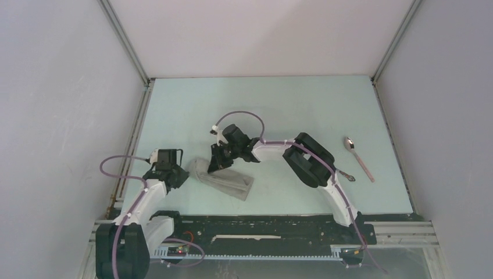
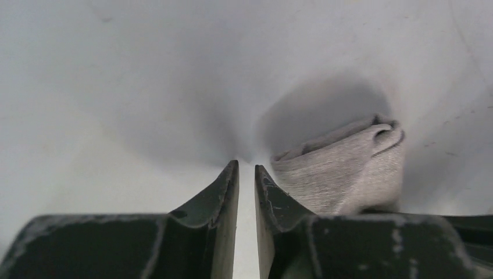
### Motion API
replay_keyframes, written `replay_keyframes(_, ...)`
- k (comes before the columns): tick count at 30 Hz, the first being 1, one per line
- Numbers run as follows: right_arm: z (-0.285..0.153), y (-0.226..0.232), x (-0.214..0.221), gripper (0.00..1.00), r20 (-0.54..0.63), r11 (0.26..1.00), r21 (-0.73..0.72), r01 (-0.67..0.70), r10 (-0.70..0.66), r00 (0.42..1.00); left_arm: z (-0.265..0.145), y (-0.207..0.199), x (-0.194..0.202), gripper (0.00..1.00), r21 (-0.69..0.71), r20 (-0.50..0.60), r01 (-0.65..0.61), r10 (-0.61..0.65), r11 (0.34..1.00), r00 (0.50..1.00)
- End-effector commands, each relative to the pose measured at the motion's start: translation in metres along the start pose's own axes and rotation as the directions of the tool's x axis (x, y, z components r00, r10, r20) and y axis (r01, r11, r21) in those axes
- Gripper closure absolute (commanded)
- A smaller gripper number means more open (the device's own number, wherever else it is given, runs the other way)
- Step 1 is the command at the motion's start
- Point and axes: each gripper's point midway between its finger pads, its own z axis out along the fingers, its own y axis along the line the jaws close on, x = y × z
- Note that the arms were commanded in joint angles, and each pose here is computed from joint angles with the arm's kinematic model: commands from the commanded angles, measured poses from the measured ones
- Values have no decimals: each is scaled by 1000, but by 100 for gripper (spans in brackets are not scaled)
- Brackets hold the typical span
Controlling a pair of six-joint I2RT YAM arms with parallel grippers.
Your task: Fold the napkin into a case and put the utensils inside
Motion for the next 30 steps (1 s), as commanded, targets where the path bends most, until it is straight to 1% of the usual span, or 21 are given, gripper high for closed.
replay_keyframes(1,23,3,-11,75,27,998,47,37,-39,999,5,-29,-1,79,140,-21,22,-19,990,1000)
replay_keyframes(2,29,3,-8,75,17,998,49,37,-38,999,7,-33,2,78,160,-37,20,-14,987,999)
replay_keyframes(8,59,16,6,75,-19,999,25,48,-48,999,16,-38,7,81,150,-82,-18,31,988,996)
replay_keyframes(10,60,12,6,76,-13,999,34,32,-32,999,13,-41,5,81,160,-63,-34,45,987,997)
replay_keyframes(13,58,6,5,78,-10,999,42,12,-12,1000,4,-35,1,79,132,-34,-47,52,990,998)
replay_keyframes(17,49,1,4,79,5,999,40,-1,1,1000,-20,-28,-12,73,115,23,-13,10,993,1000)
replay_keyframes(20,43,-1,-1,81,24,999,28,-21,20,1000,-35,-34,-23,73,146,60,11,-20,989,998)
replay_keyframes(21,43,-2,-1,84,23,999,28,-24,24,999,-38,-38,-25,75,165,57,13,-22,986,998)
replay_keyframes(25,43,-2,-1,89,23,999,24,-28,27,999,-37,-53,-25,93,197,14,-8,5,980,1000)
replay_keyframes(26,42,-1,-2,91,24,999,23,-28,27,999,-34,-55,-24,95,194,-3,-16,16,981,1000)
replay_keyframes(30,44,4,-2,96,24,1000,18,-21,21,999,-24,-72,-20,100,254,-28,-44,53,966,998)
